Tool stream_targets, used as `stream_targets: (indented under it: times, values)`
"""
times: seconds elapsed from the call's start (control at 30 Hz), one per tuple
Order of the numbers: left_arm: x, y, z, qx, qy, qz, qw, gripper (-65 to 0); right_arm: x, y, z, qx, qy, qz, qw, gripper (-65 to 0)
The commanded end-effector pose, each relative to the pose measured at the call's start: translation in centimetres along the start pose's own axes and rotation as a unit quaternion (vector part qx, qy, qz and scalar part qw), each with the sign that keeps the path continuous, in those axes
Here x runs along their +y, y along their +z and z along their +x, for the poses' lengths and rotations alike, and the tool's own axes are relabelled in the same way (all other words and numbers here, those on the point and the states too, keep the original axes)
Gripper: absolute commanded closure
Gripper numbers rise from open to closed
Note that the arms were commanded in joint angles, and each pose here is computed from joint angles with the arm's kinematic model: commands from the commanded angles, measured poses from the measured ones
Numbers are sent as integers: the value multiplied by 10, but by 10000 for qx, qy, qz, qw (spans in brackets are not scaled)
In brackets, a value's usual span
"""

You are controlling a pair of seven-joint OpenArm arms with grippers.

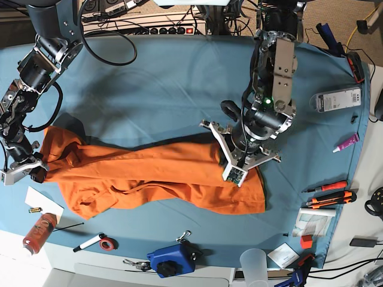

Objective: Layout the t-shirt on the table in an organized manner, then fold the t-shirt properly
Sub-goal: 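Lower the shirt edge with the left gripper onto the table, then pull the shirt edge with both grippers apart to spread it flat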

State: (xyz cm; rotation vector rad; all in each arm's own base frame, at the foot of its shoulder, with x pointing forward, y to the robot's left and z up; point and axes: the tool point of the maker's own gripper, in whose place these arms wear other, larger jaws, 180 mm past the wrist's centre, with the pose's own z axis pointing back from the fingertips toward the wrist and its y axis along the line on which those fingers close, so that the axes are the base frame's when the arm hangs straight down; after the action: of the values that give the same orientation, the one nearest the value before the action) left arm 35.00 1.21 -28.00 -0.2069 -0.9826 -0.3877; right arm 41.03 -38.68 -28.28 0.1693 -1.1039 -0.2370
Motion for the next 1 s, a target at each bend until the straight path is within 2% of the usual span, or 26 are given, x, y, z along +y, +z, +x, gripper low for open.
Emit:
stream_targets:
  times: [0.0,0.07,0.13,0.27,0.37,0.47,0.53,0.63,0.73,0.83,0.97]
  values:
    - [2,3,16,-245,-70,46,9997,0,-2,7,32,-405,96,11,9991,0]
    - [7,5,15,-235,-146,118,9995,0,2,7,34,-442,-24,146,9989,0]
    - [18,7,11,-184,-278,225,9992,0,12,10,37,-474,-110,473,9977,0]
    - [54,17,3,-82,-452,603,9971,0,20,23,53,-593,-269,966,9932,0]
    - [87,28,-1,-86,-220,776,9967,0,15,36,72,-785,-295,1072,9907,0]
    - [101,37,-9,-28,65,546,9985,0,13,46,74,-536,-187,1160,9916,0]
    - [99,42,-18,63,109,293,9995,0,20,53,70,-234,-92,1328,9908,0]
    - [90,47,-31,187,228,49,9996,0,41,64,68,-61,-42,1807,9835,0]
    - [79,57,-42,270,233,-46,9994,0,57,74,80,-291,48,2116,9769,0]
    - [65,73,-51,303,141,-86,9994,0,59,82,65,-140,310,2030,9786,0]
    - [52,93,-61,360,2,-57,9993,0,60,99,25,340,754,1857,9791,0]
